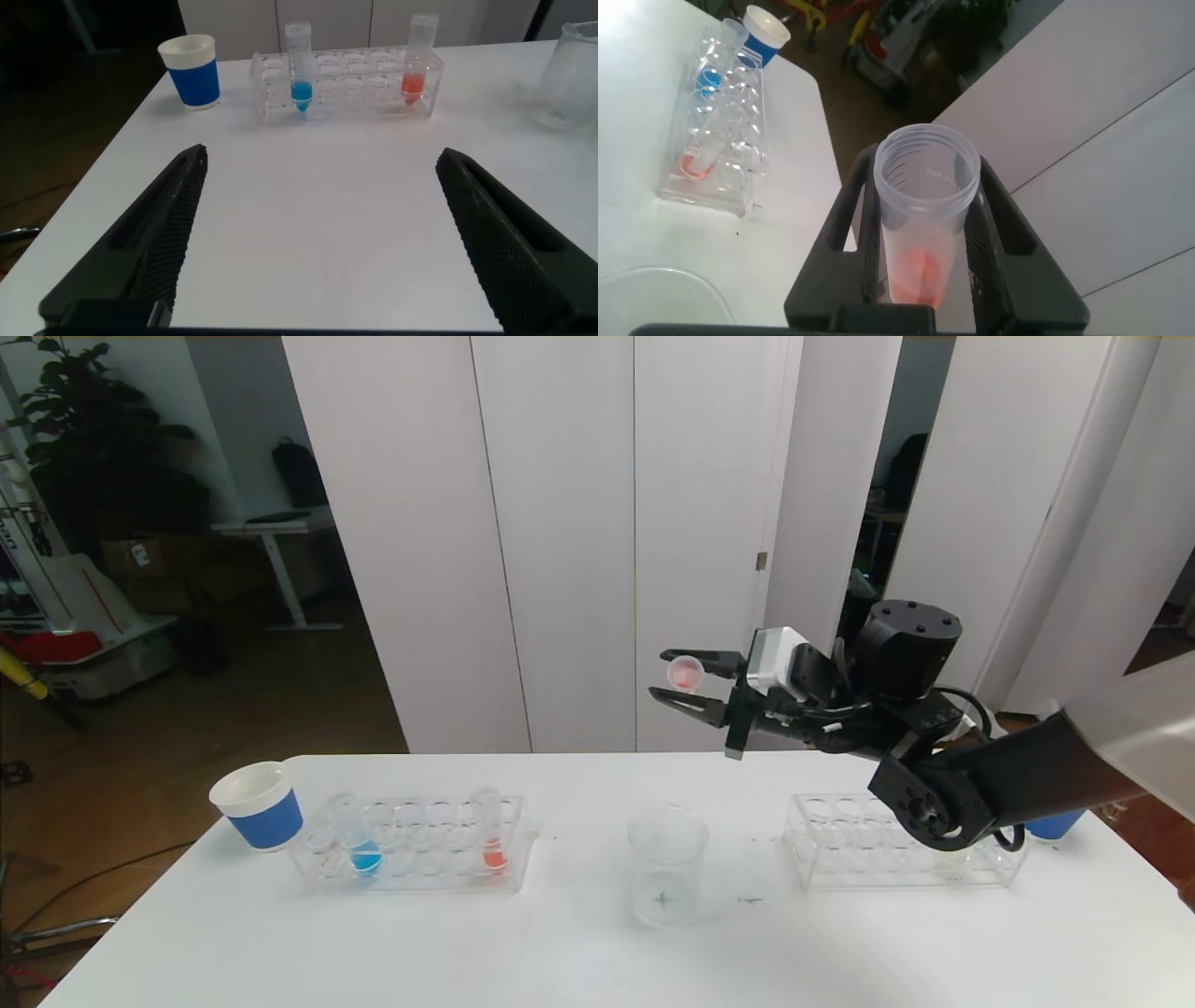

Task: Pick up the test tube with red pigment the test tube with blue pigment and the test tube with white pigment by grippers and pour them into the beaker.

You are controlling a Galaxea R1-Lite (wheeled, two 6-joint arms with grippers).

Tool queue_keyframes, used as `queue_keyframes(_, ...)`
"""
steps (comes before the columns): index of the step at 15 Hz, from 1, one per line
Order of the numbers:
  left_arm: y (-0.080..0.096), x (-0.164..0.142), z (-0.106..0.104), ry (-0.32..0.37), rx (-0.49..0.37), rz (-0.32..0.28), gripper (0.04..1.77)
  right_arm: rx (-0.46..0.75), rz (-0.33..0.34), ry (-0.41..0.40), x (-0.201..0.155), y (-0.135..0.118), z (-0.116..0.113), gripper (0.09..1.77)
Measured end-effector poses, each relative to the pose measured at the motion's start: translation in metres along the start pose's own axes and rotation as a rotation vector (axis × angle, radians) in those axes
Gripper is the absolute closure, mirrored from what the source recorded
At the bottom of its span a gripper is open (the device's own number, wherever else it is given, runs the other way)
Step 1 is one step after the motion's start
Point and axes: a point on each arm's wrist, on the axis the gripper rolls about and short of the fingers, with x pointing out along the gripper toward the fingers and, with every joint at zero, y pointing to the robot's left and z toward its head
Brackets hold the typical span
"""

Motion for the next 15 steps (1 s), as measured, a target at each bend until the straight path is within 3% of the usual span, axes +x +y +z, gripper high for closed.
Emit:
queue_keyframes(7, 0.000, 0.000, 0.000, 0.000, 0.000, 0.000, 0.06, -0.198, 0.064, 0.008, 0.000, 0.003, -0.008, 1.26)
queue_keyframes(15, 0.000, 0.000, 0.000, 0.000, 0.000, 0.000, 0.06, -0.357, 0.089, -0.021, -0.004, 0.003, -0.012, 1.26)
